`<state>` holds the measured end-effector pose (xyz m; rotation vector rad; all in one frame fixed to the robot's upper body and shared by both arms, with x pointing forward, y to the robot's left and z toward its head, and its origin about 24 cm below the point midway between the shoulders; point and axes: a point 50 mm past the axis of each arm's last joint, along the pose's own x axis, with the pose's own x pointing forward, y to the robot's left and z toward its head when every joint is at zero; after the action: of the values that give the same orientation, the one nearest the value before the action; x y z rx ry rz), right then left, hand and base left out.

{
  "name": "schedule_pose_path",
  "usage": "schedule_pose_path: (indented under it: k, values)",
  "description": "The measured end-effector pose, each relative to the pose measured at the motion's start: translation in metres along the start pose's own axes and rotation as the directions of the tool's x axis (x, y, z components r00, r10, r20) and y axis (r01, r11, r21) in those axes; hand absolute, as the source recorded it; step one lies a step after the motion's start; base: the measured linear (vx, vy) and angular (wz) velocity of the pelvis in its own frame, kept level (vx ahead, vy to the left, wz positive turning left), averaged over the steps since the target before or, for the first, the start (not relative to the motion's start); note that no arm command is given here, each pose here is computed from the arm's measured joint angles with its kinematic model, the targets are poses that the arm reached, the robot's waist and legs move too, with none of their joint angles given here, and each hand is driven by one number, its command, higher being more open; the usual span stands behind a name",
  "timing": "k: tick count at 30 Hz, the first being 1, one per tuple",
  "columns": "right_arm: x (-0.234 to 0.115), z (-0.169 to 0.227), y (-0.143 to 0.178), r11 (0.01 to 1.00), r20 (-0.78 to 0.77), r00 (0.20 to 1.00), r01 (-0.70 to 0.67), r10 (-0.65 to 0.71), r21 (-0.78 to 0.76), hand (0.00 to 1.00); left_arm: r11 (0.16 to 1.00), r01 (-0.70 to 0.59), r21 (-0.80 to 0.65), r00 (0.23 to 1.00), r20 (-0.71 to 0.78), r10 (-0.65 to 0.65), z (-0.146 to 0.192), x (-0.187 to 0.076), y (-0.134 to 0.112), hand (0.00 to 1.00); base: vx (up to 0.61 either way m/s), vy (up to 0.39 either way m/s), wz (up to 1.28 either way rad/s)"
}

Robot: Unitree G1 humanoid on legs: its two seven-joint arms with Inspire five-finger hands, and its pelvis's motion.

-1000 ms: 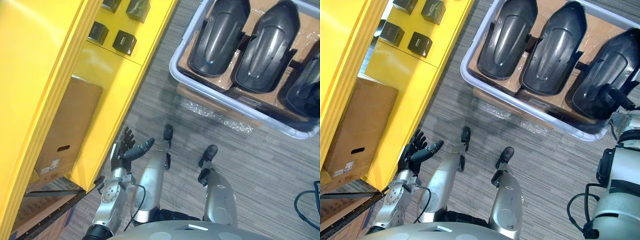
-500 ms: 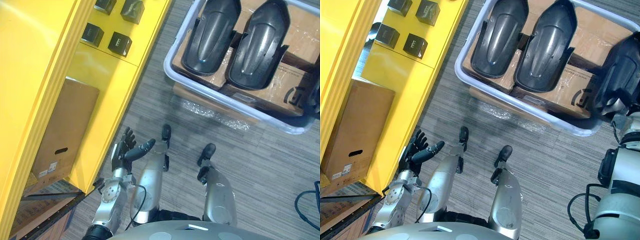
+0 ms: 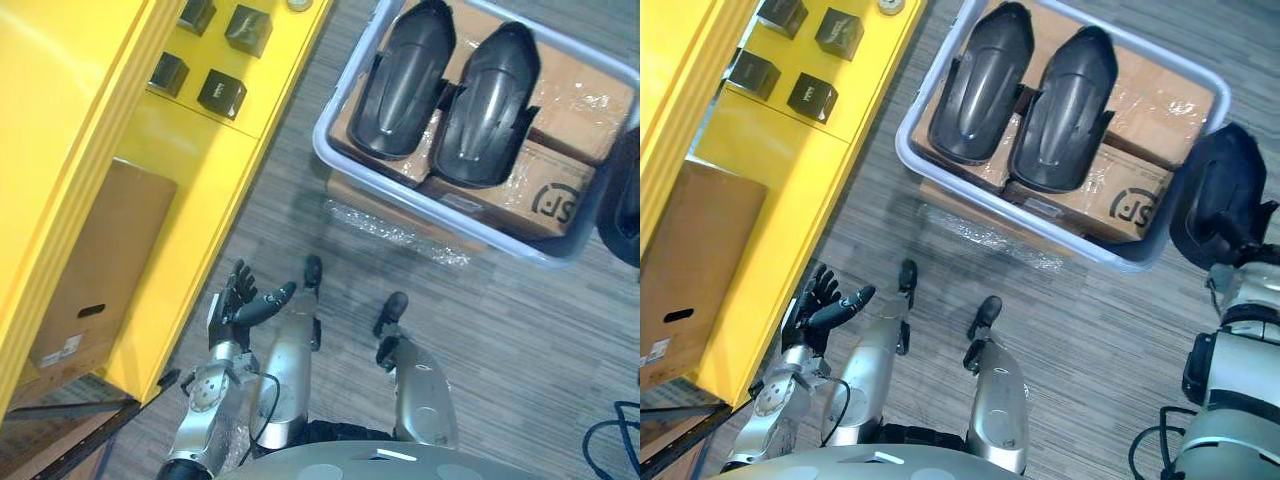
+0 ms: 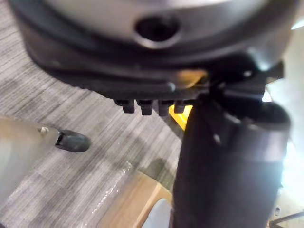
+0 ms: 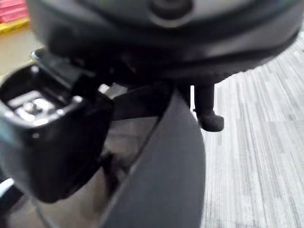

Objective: Walk over and take three plastic housings, then place them on the shelf

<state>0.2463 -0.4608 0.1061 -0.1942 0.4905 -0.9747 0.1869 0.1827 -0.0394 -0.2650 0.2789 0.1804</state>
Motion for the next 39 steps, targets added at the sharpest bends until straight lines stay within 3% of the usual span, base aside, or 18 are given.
schedule_pose_path:
  k: [4,8,12,18,26,33,39]
  values:
    - [0.0,-0.007,-0.01,0.996,0.039,0.996,0.084,-0.083,-0.016,0.0,1.0,0.012,-0.005,0.999,0.031,-0.012,0.007,-0.005,0.0,1.0,0.03,-0.009,-0.05]
    - [-0.01,0.009,-0.008,0.979,0.234,0.954,0.2,-0.188,-0.031,0.0,1.0,-0.024,0.008,0.995,0.099,0.023,0.022,-0.009,0.008,1.0,0.06,-0.017,-0.1]
    - [-0.021,0.012,-0.001,0.965,0.335,0.912,0.262,-0.235,-0.036,0.0,0.999,-0.037,0.005,0.992,0.118,0.036,0.027,-0.008,0.009,1.0,0.11,-0.024,-0.03]
    - [-0.049,0.023,0.025,0.969,0.503,0.839,0.245,-0.208,-0.009,0.0,0.999,-0.035,0.018,0.986,0.162,0.032,0.039,0.001,0.007,1.0,0.11,-0.028,-0.05]
    - [-0.089,0.039,0.05,0.966,0.675,0.72,0.255,-0.161,-0.043,0.0,0.962,0.156,-0.224,0.984,0.116,-0.132,0.054,0.014,-0.016,1.0,0.04,0.0,-0.11]
    - [-0.124,0.063,0.078,0.973,0.868,0.495,0.214,-0.032,-0.087,0.0,0.826,0.317,-0.466,0.925,-0.04,-0.378,0.04,0.024,-0.045,1.0,-0.01,0.015,-0.08]
    - [-0.168,0.082,0.103,0.996,0.968,0.24,0.046,0.068,-0.081,0.0,0.722,0.481,-0.497,0.841,0.028,-0.541,0.061,0.037,-0.079,1.0,-0.01,0.003,-0.01]
